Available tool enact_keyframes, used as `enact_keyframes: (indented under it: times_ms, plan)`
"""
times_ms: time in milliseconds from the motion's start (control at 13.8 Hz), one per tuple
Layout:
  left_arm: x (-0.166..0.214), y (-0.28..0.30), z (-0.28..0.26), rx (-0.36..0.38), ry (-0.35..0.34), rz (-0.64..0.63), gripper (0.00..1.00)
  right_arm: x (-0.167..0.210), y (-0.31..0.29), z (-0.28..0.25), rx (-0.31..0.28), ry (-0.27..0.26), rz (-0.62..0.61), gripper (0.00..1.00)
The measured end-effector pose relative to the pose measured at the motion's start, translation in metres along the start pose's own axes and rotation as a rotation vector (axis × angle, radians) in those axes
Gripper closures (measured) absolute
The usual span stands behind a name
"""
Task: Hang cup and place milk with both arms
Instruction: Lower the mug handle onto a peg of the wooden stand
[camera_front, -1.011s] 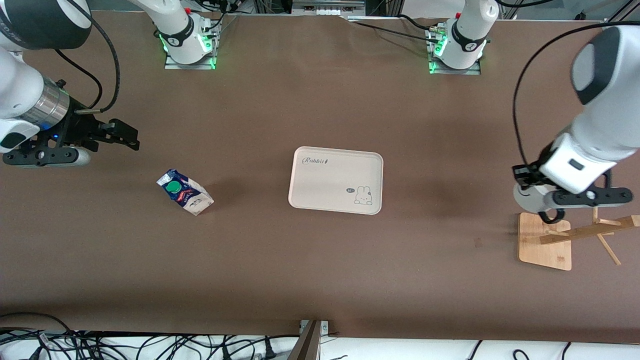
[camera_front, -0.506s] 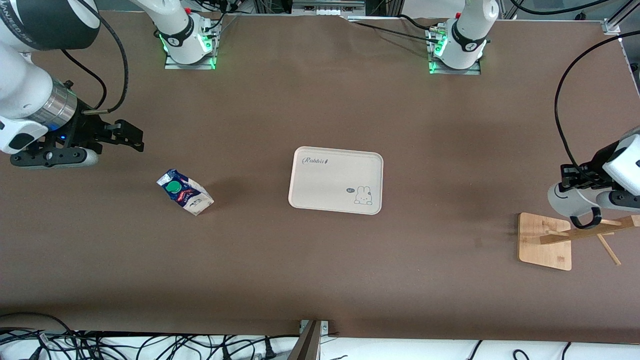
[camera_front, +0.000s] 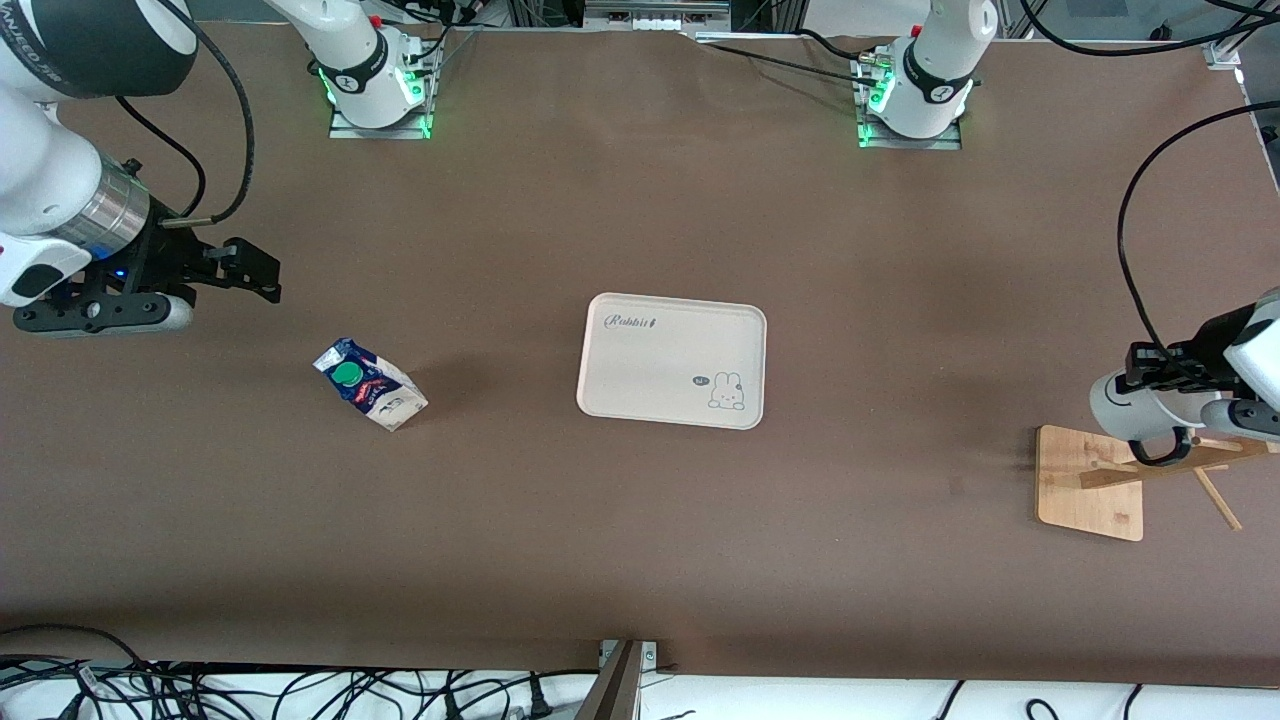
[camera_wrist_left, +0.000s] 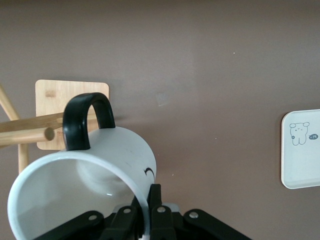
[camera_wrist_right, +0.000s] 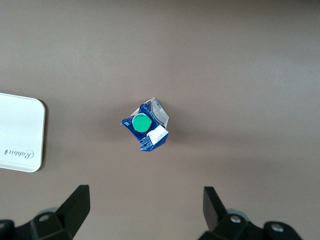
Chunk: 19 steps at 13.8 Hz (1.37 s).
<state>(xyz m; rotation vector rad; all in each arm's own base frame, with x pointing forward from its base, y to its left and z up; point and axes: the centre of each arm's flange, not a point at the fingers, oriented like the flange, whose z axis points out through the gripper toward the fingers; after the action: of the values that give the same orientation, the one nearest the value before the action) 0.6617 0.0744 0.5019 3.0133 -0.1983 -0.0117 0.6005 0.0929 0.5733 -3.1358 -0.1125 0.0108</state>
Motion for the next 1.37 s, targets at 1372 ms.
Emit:
enact_keyframes:
  times_ms: [1372]
  plan:
    - [-0.01,-0.042,-0.017,0.046,0.015,-0.009,0.94,0.008,0.003,-0.004,-0.014,0.064,0.0,0.0]
